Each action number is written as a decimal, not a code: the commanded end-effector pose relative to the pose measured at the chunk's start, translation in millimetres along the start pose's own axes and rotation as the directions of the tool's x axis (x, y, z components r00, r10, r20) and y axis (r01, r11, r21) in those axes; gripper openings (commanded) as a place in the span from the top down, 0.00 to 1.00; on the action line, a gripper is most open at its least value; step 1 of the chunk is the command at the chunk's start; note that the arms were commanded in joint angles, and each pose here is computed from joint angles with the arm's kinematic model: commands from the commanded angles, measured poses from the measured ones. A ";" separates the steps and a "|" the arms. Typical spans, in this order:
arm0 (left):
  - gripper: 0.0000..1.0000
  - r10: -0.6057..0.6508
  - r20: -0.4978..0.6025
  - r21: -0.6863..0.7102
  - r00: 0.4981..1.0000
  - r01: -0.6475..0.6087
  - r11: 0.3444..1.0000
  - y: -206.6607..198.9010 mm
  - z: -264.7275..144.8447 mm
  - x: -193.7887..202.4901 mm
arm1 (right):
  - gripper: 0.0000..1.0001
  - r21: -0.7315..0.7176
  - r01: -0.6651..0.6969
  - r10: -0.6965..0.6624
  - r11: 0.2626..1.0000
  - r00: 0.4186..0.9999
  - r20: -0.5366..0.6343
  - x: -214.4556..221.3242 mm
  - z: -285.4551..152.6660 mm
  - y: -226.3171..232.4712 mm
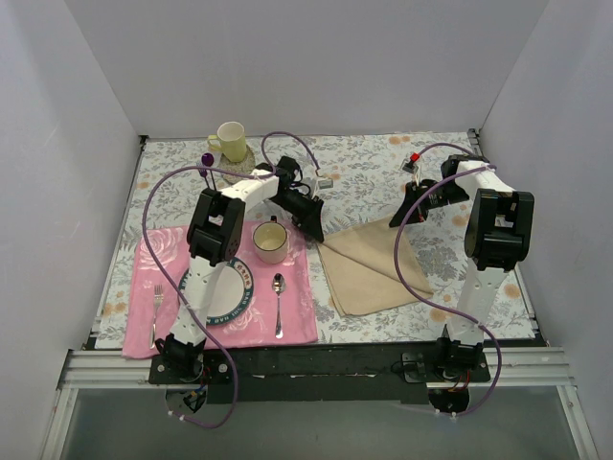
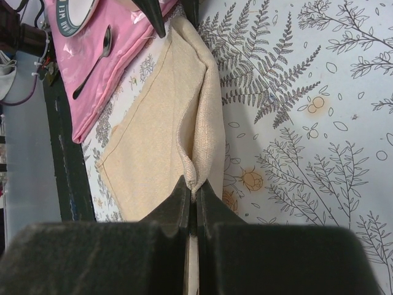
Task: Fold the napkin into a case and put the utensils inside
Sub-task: Pick up the upper triangle-folded napkin from the center of the board, then turn over the upper triangle folded napkin at the center of the board, then smooth out the lower triangle-folded napkin at the center of the board.
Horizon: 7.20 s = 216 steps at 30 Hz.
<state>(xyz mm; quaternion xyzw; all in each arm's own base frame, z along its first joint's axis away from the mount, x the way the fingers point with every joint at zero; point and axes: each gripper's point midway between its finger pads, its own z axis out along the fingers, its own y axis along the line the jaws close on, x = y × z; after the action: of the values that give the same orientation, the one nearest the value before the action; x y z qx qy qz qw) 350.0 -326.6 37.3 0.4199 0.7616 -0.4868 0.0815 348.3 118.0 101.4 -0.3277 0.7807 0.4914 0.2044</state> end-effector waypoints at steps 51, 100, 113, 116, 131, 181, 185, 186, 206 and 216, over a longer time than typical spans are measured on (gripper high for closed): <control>1.00 0.358 0.110 -0.234 0.927 -0.326 0.916 -35.3 -61.0 -104.2 | 0.99 0.203 0.203 -0.215 0.958 0.976 0.042 -70.4 -57.8 0.1; 1.00 0.795 -0.231 -0.361 0.560 -0.809 0.465 -113.1 24.3 22.8 | 0.91 -0.081 0.997 -0.967 -0.004 -0.024 -0.253 144.1 13.3 73.9; 0.45 0.683 -0.113 -0.311 0.721 -0.679 0.665 -165.9 7.3 9.7 | 0.33 0.154 0.877 -0.789 0.456 0.478 -0.387 95.9 -41.5 102.1; 0.44 0.591 -0.077 -0.316 0.803 -0.582 0.749 -159.4 20.8 -0.1 | 0.35 0.214 0.731 -0.652 0.649 0.678 -0.338 93.5 -42.0 101.7; 0.61 0.303 -0.017 -0.434 0.953 -0.280 0.856 -98.7 54.0 -12.9 | 0.75 0.403 0.026 0.065 0.915 0.976 -0.209 113.0 -20.4 23.0; 0.48 0.771 0.079 -0.339 0.632 -0.711 0.617 -151.0 174.9 -82.8 | 0.81 0.242 -0.813 0.810 0.529 0.569 0.143 157.5 -25.7 4.1; 0.54 0.780 0.091 -0.326 0.619 -0.721 0.611 -156.1 177.9 -84.6 | 0.80 0.235 -0.814 0.810 0.532 0.570 0.141 156.2 -22.9 1.7; 0.57 0.782 0.088 -0.326 0.617 -0.724 0.608 -155.4 178.3 -84.3 | 0.80 0.236 -0.815 0.811 0.528 0.567 0.145 156.3 -23.2 0.3; 1.00 0.853 0.070 -0.310 0.517 -0.801 0.512 -179.4 156.3 -81.3 | 0.89 0.268 -0.831 0.835 0.488 0.534 0.132 168.4 -19.5 -12.6; 1.00 0.868 0.088 -0.319 0.489 -0.811 0.489 -192.9 145.5 -88.4 | 0.90 0.277 -0.829 0.835 0.487 0.534 0.131 169.1 -20.4 -13.5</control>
<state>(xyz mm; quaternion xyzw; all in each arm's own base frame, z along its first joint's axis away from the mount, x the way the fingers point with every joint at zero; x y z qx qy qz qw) 232.1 -526.3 86.7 0.6657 0.5321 -0.3253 0.4099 235.8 53.4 13.1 0.1286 0.8912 0.4346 -0.0189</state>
